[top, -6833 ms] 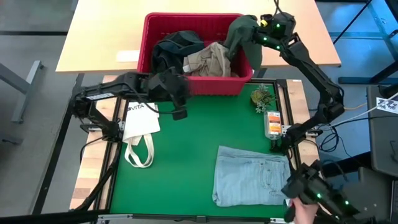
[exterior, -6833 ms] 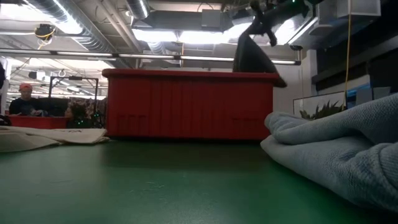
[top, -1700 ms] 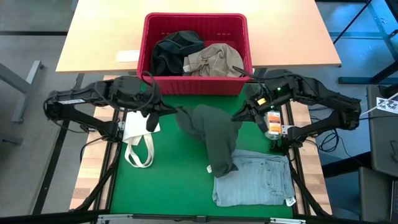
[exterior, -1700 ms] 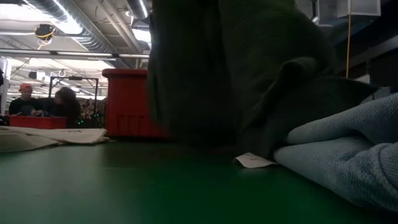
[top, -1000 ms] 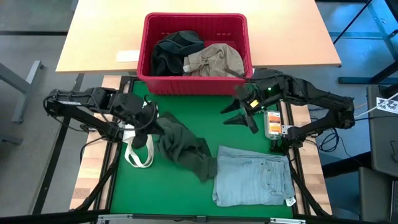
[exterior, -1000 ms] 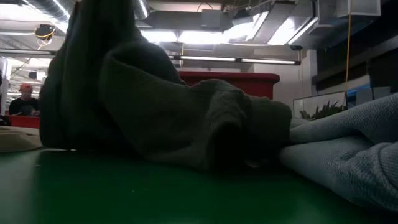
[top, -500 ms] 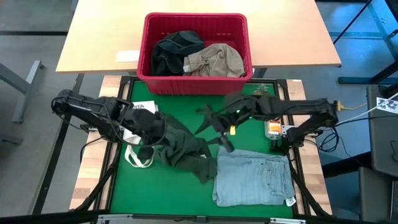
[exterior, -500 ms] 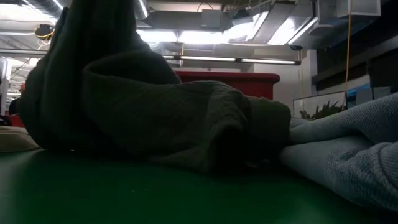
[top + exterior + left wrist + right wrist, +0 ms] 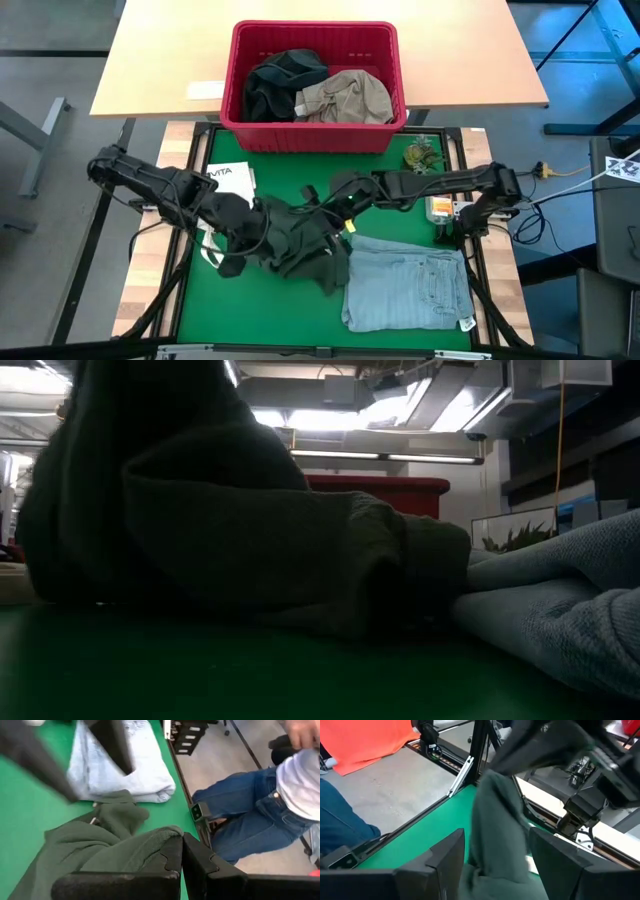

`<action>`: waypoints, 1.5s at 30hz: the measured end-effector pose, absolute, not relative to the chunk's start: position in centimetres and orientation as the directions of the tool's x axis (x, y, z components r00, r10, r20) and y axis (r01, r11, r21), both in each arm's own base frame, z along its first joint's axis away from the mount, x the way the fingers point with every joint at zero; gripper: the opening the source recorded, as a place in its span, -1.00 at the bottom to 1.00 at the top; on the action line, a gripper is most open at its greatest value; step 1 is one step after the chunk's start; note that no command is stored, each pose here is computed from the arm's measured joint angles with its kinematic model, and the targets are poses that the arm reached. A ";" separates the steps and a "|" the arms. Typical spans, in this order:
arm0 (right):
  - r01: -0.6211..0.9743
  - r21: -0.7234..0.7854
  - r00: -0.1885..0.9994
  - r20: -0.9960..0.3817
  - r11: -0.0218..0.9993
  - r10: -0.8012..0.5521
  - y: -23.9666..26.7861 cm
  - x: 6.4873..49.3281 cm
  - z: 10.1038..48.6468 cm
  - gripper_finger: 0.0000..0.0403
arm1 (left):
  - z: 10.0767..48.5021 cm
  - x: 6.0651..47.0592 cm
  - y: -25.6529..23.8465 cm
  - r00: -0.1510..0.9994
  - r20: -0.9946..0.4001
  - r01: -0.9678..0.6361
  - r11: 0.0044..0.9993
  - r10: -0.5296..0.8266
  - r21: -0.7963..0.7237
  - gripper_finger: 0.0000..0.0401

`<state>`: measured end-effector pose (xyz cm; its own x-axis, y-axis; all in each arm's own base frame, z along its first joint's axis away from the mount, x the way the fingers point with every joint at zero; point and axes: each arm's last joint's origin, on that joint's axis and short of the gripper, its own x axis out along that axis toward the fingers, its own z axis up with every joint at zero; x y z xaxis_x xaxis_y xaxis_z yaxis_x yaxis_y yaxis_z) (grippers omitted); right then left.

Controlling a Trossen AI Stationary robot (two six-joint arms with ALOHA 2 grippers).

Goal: Fold Laundry from Bin
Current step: Remove the green shirt from the red bin

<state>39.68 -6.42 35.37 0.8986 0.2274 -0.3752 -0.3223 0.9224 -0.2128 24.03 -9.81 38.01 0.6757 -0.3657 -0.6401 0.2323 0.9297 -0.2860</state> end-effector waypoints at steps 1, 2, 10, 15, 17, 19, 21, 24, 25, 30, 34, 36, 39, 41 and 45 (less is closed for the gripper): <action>-0.322 -0.212 0.898 -0.376 0.922 0.227 -6.5 39.9 35.1 0.10 | 37.8 24.1 -10.1 0.669 -0.644 0.239 0.928 -0.370 -0.284 -1.00; -0.323 -0.211 0.897 -0.379 0.923 0.228 -6.5 40.0 34.9 0.10 | 37.6 24.3 -10.5 0.658 -0.653 0.247 0.927 -0.375 -0.283 -1.00; -0.328 -0.171 0.869 -0.441 0.929 0.226 -6.8 41.6 32.1 0.10 | 34.1 26.7 -13.5 0.552 -0.747 0.270 0.927 -0.371 -0.261 -1.00; -0.345 -0.126 0.828 -0.507 0.930 0.239 -6.9 42.0 30.5 0.10 | 31.4 28.4 -14.5 0.499 -0.806 0.243 0.944 -0.320 -0.225 -1.00; -0.349 -0.111 0.812 -0.531 0.930 0.242 -6.8 41.6 30.5 0.10 | 30.4 29.2 -14.8 0.478 -0.824 0.233 0.948 -0.306 -0.217 -1.00; -0.351 -0.091 0.790 -0.563 0.932 0.242 -6.7 40.9 30.9 0.10 | 29.5 30.0 -15.0 0.472 -0.829 0.226 0.950 -0.300 -0.215 -1.00; -0.342 -0.090 0.782 -0.579 0.935 0.230 -6.6 40.0 31.6 0.10 | 28.7 31.0 -15.1 0.485 -0.823 0.236 0.951 -0.295 -0.202 -1.00; -0.312 -0.115 0.790 -0.584 0.943 0.190 -6.5 38.7 33.2 0.09 | 27.7 32.5 -15.1 0.529 -0.803 0.247 0.955 -0.273 -0.162 -1.00; -0.299 -0.126 0.792 -0.586 0.946 0.172 -6.4 38.1 33.8 0.09 | 27.4 32.9 -15.0 0.540 -0.800 0.244 0.958 -0.261 -0.147 -1.00; -0.244 -0.171 0.804 -0.586 0.954 0.100 -6.0 35.1 36.7 0.09 | 26.3 34.5 -14.3 0.593 -0.786 0.174 0.981 -0.174 -0.086 -1.00; -0.206 -0.204 0.826 -0.561 0.957 0.058 -5.6 32.2 39.3 0.09 | 25.5 35.6 -13.8 0.633 -0.768 0.112 0.993 -0.094 -0.029 -1.00; -0.189 -0.205 0.834 -0.550 0.960 0.046 -5.4 31.0 40.2 0.09 | 25.1 36.4 -13.5 0.657 -0.749 0.095 0.995 -0.085 -0.029 -0.98; -0.165 -0.194 0.851 -0.523 0.967 0.040 -5.1 29.4 41.5 0.09 | 24.4 38.0 -12.7 0.704 -0.706 0.089 0.996 -0.077 -0.019 -0.90; -0.150 -0.191 0.867 -0.496 0.970 0.037 -4.9 28.5 42.4 0.09 | 24.0 39.1 -12.1 0.741 -0.668 0.099 0.995 -0.070 0.004 -0.82; -0.136 -0.186 0.882 -0.469 0.973 0.034 -4.7 27.4 43.3 0.09 | 24.0 40.8 -10.5 0.811 -0.583 0.096 0.994 -0.051 0.047 -0.63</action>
<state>27.41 -4.68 43.26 0.8823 0.0337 -0.4694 -0.1359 0.9732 -0.1857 40.77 -10.53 24.03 0.8107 -0.0509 -0.5832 0.0960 0.9943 0.0466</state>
